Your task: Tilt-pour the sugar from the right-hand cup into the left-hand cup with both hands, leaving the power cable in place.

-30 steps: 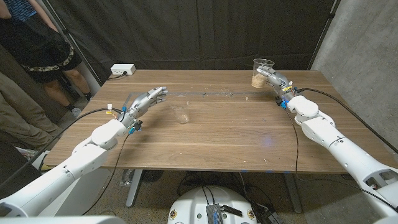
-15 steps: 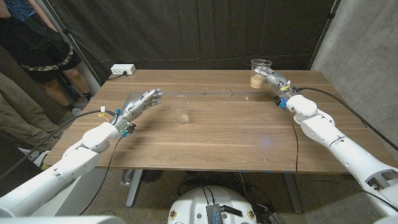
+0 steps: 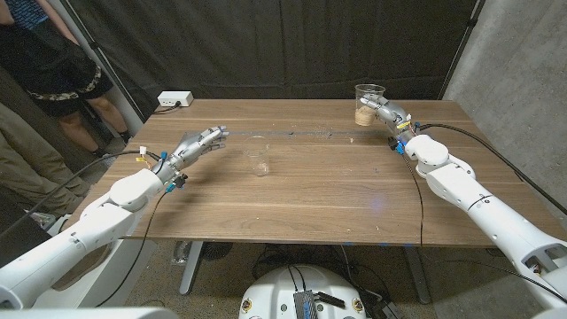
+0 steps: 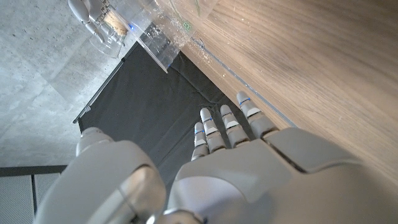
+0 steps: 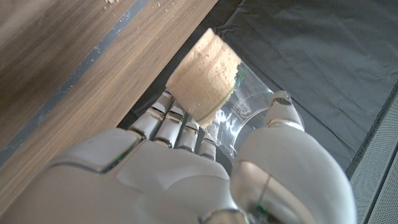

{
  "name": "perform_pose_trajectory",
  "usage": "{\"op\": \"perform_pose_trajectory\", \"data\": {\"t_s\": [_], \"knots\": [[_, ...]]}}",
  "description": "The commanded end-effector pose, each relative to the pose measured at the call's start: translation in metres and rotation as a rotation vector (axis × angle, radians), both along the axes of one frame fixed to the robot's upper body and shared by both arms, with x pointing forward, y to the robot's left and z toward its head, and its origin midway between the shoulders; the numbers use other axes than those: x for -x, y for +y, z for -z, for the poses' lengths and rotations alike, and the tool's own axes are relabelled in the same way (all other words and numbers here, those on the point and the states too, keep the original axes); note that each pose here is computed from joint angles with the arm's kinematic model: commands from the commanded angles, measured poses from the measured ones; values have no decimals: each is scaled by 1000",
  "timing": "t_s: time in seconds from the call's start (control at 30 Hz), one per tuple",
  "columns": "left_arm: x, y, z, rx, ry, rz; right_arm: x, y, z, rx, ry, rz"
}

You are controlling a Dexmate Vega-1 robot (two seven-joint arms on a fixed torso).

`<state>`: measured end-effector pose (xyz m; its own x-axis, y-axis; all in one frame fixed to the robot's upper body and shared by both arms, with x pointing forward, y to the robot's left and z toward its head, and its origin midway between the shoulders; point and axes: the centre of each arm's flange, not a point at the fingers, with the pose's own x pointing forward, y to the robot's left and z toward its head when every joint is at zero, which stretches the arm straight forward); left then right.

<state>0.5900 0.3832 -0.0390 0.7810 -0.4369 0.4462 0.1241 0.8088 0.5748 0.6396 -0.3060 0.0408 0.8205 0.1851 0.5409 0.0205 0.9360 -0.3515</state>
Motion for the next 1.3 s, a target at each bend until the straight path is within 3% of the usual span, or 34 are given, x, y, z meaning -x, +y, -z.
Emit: {"op": "perform_pose_trajectory", "data": {"t_s": [0.03,0.2,0.43,0.6,0.87,1.1,1.3], "knots": [[-6,3,-16,-113,4,-3,1,-2,-3,-6,-3,17],[-4,3,-19,-145,17,6,0,-4,-5,-1,-4,19],[-1,6,-12,-148,31,14,0,-4,-7,11,0,24],[-4,7,2,-114,-1,9,-2,-2,-8,26,0,24],[-11,5,30,-67,-110,-26,-6,3,-5,61,-1,21],[-26,5,47,-60,-131,-28,-2,2,-6,84,-9,38],[-38,3,53,-93,-139,-20,-1,0,-7,97,-18,51]]}}
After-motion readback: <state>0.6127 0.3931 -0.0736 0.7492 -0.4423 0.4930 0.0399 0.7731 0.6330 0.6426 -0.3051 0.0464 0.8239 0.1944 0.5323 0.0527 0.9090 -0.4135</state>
